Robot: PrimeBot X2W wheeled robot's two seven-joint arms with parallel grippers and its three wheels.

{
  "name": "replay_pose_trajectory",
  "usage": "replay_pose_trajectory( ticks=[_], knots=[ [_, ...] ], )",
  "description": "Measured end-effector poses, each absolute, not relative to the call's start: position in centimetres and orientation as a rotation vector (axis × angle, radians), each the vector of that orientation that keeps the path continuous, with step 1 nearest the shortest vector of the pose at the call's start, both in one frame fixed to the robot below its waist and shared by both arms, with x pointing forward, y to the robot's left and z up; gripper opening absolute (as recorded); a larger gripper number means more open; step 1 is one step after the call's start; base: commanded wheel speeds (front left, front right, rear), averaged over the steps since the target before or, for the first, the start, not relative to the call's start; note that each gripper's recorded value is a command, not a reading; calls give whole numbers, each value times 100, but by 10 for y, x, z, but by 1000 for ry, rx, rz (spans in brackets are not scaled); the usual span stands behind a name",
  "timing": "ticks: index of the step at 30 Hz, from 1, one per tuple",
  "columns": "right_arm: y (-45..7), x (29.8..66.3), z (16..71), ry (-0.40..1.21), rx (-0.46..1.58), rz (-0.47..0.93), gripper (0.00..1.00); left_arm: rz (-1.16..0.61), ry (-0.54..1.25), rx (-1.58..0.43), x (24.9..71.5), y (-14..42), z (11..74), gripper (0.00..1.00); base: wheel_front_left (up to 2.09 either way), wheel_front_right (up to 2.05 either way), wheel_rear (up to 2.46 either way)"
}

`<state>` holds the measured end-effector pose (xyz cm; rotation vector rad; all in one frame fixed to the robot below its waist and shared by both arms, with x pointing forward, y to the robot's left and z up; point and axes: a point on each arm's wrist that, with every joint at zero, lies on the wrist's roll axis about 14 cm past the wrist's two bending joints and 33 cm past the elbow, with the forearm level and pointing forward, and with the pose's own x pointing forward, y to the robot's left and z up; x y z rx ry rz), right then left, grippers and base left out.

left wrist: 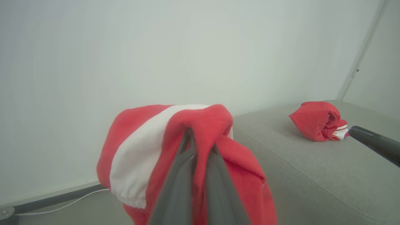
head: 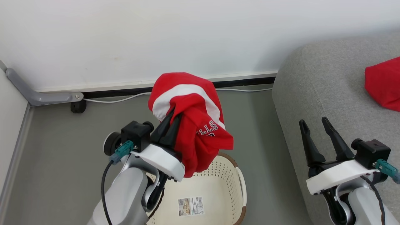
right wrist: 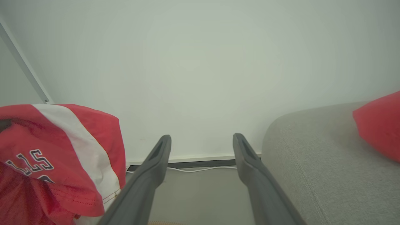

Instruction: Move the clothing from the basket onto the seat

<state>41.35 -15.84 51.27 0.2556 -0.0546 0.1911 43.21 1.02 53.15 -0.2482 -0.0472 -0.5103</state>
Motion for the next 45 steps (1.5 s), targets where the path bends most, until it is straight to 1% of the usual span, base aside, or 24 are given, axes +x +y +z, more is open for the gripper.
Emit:
replay_pose_trajectory(
  ticks=[5,14,23,27,31,32,33,34,36,41,45],
  knots=[
    [-158,412,509,-45,256,190,100,-535,-147,-243,441,7,568,0,0,0,0],
    [-155,412,502,-26,250,191,100,-584,-258,-225,449,-1,621,0,0,0,0],
    [-149,413,500,-18,257,206,100,-600,-283,-215,457,-4,633,0,0,0,0],
    [-131,420,524,-83,266,271,100,-602,-272,-221,459,-5,628,0,0,0,0],
    [-105,424,557,-171,244,376,100,-605,-269,-226,461,-6,624,0,0,0,0],
    [-105,424,557,-171,244,376,100,-605,-269,-226,461,-6,624,0,0,0,0],
    [-98,424,564,-188,233,408,100,-609,-267,-225,461,-7,623,0,0,0,0],
    [-80,422,576,-216,213,479,100,-610,-268,-224,462,-7,623,0,0,0,0],
    [-63,420,584,-235,190,550,100,-611,-271,-224,464,-8,624,0,0,0,0],
    [-35,419,594,-255,121,669,100,-612,-262,-231,464,-8,619,0,0,0,0],
    [-23,425,590,-248,54,703,100,-621,-256,-231,460,-11,616,0,0,0,0]
  ],
)
